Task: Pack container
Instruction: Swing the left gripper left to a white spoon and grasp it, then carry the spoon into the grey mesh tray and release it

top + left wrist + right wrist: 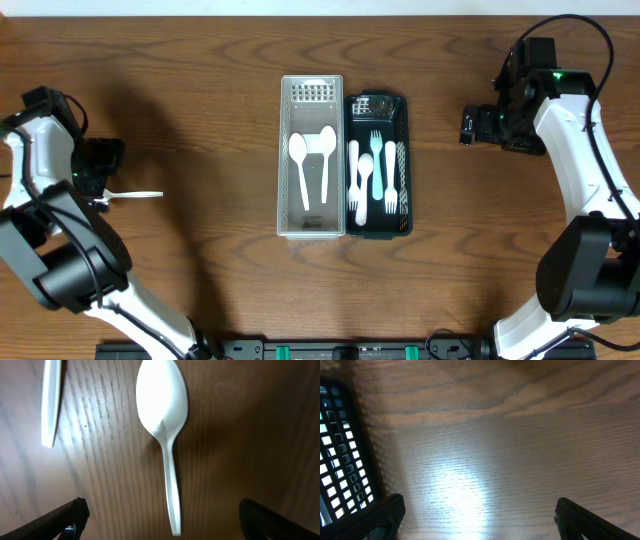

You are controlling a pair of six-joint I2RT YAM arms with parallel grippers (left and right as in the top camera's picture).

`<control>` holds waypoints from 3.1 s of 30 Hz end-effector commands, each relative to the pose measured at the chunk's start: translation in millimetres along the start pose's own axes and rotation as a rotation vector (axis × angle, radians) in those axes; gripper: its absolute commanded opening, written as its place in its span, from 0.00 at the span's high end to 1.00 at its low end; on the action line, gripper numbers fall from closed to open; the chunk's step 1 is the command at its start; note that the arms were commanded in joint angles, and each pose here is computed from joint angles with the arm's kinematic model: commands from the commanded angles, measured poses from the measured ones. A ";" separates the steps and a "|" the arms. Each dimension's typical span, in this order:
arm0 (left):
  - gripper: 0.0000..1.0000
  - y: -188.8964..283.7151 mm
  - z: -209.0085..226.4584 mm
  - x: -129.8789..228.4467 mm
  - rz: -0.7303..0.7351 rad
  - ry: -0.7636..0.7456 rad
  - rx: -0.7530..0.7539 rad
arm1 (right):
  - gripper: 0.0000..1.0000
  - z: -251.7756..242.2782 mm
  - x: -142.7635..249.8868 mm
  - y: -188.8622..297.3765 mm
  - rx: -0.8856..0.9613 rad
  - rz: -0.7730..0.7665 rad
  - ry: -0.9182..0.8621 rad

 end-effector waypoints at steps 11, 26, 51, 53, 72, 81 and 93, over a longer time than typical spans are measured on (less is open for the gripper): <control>0.02 -51.9 -3.3 -4.1 0.047 -0.016 -0.095 | 0.01 -1.1 2.7 -2.4 0.006 0.023 -0.012; 0.02 -89.4 15.5 13.6 0.088 -0.079 -0.157 | 0.01 -1.2 2.9 -2.4 0.007 0.024 -0.012; 0.62 -94.3 27.6 24.6 0.142 -0.085 -0.214 | 0.01 -2.3 2.5 -2.4 0.022 0.020 -0.008; 0.70 -94.3 27.7 24.7 0.143 -0.086 -0.215 | 0.01 -2.3 2.5 -2.4 0.022 0.020 -0.007; 0.86 -93.6 27.9 24.8 0.146 -0.086 -0.218 | 0.01 -3.3 2.2 -2.4 0.036 0.016 -0.007; 0.94 -84.8 23.1 19.9 0.122 -0.091 -0.193 | 0.01 -3.3 2.4 -2.4 0.036 0.017 -0.007; 0.94 20.3 -7.4 48.9 -0.113 -0.369 -0.098 | 0.01 -2.8 0.6 -2.4 0.033 0.005 -0.007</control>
Point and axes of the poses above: each gripper's point midway between its finger pads, its own y axis back along the fingers, its own z axis along the line the jaws close on, x = y × z, the point moved 10 cm from there along y, back along the fingers, and after that the axes turned 6 degrees about -y, right-handed, at the moved point
